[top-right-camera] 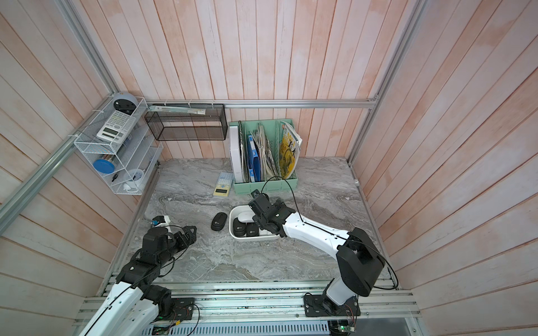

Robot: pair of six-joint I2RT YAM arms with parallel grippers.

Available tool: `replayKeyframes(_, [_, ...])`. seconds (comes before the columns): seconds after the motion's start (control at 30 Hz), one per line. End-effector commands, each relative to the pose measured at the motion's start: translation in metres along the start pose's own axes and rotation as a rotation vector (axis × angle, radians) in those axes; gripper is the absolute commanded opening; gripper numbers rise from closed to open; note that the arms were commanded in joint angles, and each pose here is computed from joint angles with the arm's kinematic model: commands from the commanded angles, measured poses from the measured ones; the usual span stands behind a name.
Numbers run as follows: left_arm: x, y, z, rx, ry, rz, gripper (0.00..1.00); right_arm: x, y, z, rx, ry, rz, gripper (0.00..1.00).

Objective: Take out the mouse from the storage box
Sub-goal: Pick up the mouse from the storage box.

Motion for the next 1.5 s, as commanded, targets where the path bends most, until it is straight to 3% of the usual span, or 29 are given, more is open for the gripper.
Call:
replayKeyframes(0.0, [-0.006, 0.004, -0.002, -0.042, -0.052, 0.032, 1.00, -0.002, 0.005, 0.002, 0.009, -0.037, -0.059, 0.96])
replayKeyframes(0.33, [-0.009, 0.006, -0.009, -0.100, -0.100, 0.034, 1.00, 0.009, 0.013, 0.016, 0.017, -0.021, -0.168, 0.94])
replayKeyframes(0.57, [-0.008, 0.007, -0.013, -0.124, -0.108, 0.029, 1.00, 0.043, 0.016, 0.025, 0.011, 0.106, -0.260, 0.92])
replayKeyframes(1.07, [-0.007, 0.007, -0.013, -0.127, -0.105, 0.027, 1.00, 0.085, 0.018, 0.040, 0.052, 0.172, -0.393, 0.88])
replayKeyframes(1.47, [-0.007, 0.007, -0.013, -0.125, -0.104, 0.026, 1.00, 0.094, 0.017, 0.064, 0.101, 0.073, -0.475, 0.82])
Point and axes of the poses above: each gripper's point midway between its finger pads, its own z axis out along the fingers, its own x axis along the line the jaws close on, y = z × x, the point moved 4 cm from there along -z, back along the fingers, and after that the axes turned 2 degrees about z, right-handed, at the moved point
